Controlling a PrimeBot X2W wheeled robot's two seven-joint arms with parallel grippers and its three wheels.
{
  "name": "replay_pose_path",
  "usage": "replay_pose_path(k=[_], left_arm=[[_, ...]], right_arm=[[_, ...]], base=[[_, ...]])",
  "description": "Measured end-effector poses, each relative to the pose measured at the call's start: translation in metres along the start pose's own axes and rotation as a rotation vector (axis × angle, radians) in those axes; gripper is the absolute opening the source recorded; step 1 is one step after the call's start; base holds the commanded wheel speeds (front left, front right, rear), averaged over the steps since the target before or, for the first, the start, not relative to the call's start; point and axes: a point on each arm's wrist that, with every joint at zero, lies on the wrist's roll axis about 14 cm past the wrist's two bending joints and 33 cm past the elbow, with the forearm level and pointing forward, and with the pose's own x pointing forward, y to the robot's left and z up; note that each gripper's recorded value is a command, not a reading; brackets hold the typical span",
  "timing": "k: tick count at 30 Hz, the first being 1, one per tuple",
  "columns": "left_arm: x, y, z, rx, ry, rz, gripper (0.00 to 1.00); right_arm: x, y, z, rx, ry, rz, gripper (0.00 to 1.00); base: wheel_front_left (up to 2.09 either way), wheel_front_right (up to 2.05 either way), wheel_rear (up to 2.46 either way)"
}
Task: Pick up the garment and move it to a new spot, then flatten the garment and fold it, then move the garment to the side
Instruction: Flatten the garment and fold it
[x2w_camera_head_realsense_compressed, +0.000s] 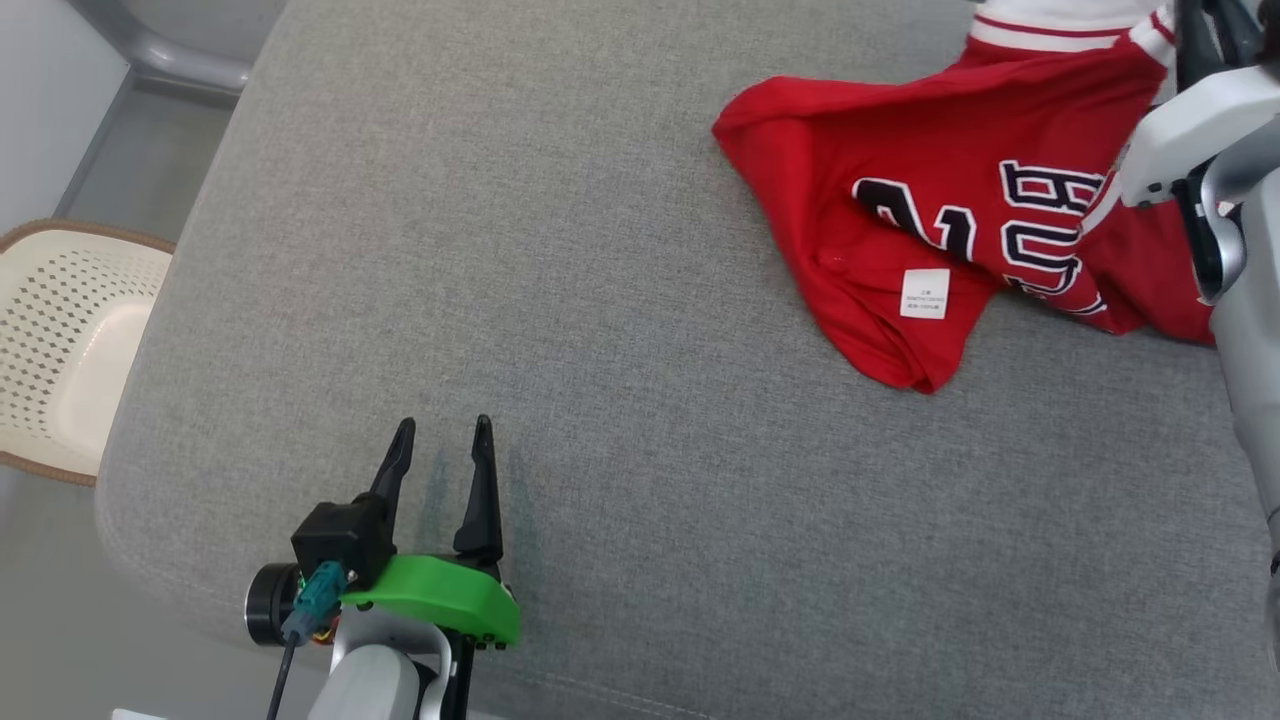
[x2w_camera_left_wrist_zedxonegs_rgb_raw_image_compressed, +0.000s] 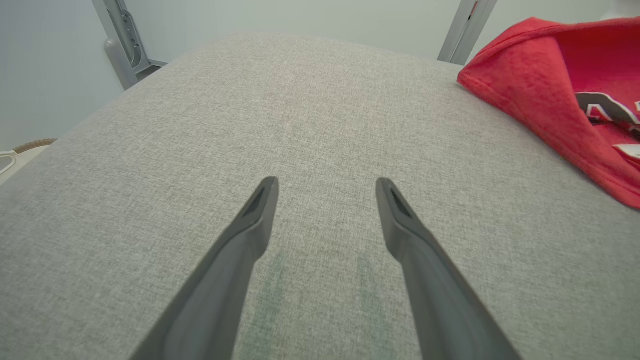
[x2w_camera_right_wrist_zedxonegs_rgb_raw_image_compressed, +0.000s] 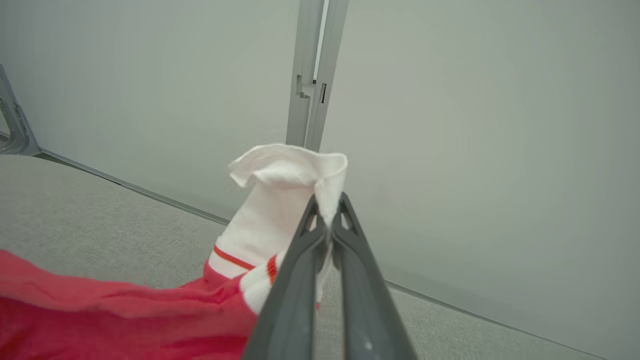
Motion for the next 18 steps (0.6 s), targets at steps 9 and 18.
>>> replay_pose_path(k=[9, 18], left_arm=[[0.010, -0.008, -0.001, 0.013, 0.004, -0.023, 1.00], [0.025, -0.050, 0.006, 0.036, -0.023, -0.164, 1.00]], right_arm=[[-0.001, -0.002, -0.011, 0.034, 0.001, -0.062, 1.00], [-0.059, -0.013, -0.029, 0.112, 0.005, -0.139, 1.00]], base=[[0.00, 0.00, 0.00], [0.00, 0.00, 0.00]])
